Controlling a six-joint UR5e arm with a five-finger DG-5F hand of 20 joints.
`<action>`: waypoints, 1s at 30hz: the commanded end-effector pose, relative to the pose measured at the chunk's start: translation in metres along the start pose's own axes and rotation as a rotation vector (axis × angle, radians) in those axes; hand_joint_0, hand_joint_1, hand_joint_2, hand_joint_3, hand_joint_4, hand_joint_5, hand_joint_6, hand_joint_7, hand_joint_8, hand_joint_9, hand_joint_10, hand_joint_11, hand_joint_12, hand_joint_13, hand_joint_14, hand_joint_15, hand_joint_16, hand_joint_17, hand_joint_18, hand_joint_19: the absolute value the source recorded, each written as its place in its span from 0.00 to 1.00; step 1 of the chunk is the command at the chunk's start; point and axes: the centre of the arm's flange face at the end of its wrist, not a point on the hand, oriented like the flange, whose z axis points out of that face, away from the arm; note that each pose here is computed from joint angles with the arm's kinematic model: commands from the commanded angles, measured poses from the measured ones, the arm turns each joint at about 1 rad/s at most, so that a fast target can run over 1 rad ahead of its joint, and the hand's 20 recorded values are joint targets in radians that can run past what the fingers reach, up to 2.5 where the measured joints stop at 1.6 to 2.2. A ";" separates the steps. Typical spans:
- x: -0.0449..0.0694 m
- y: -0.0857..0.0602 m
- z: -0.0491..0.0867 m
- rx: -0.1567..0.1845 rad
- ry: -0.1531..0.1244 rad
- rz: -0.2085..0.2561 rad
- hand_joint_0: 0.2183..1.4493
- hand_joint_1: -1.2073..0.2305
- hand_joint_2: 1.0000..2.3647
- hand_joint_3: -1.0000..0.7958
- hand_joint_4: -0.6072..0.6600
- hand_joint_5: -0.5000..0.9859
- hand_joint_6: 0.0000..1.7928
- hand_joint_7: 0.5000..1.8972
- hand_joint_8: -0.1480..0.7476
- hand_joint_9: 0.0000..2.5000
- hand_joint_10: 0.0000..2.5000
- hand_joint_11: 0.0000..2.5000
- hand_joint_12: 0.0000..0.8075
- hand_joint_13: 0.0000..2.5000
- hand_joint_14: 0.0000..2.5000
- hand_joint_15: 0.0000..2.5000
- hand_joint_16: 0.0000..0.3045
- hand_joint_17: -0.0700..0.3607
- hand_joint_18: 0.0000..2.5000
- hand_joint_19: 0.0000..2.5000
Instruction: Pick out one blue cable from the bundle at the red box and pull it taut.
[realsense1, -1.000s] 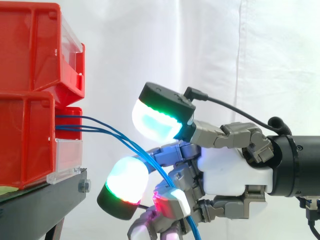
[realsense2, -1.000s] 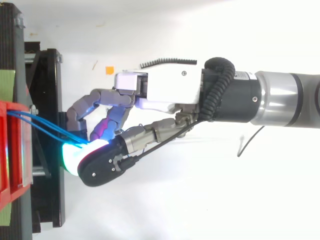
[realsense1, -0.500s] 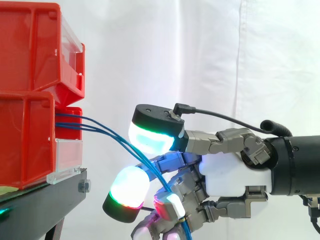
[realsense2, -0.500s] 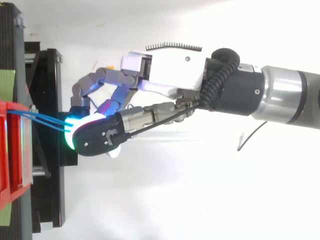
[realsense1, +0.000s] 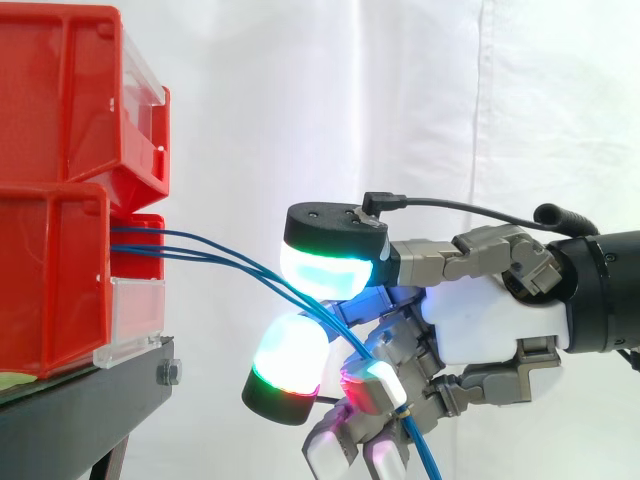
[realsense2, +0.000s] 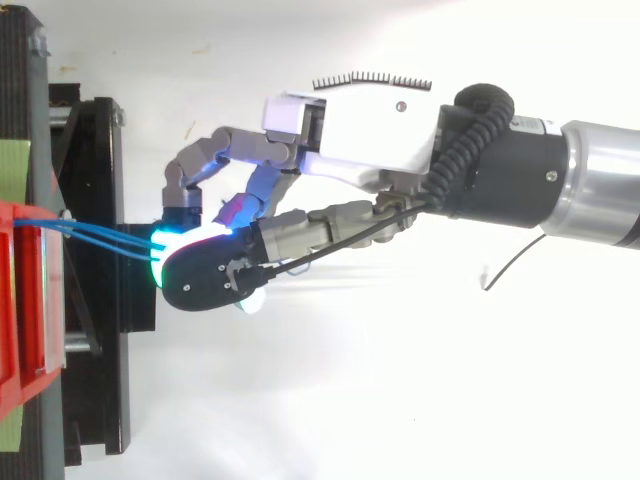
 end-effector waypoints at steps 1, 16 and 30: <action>-0.002 0.006 -0.003 0.003 -0.002 -0.001 0.33 0.46 0.01 0.42 0.63 0.24 0.43 0.36 0.53 0.47 0.01 0.34 0.51 0.35 0.01 0.18 0.21 0.49 0.30 0.29; 0.007 0.017 -0.009 0.020 0.013 -0.034 0.32 0.44 0.01 0.42 0.62 0.22 0.47 0.31 0.53 0.46 0.01 0.35 0.51 0.35 0.01 0.18 0.21 0.49 0.30 0.29; 0.016 0.020 -0.010 0.017 0.010 0.005 0.33 0.39 0.02 0.52 0.61 0.22 0.50 0.31 0.55 0.46 0.01 0.36 0.53 0.35 0.01 0.18 0.22 0.51 0.31 0.29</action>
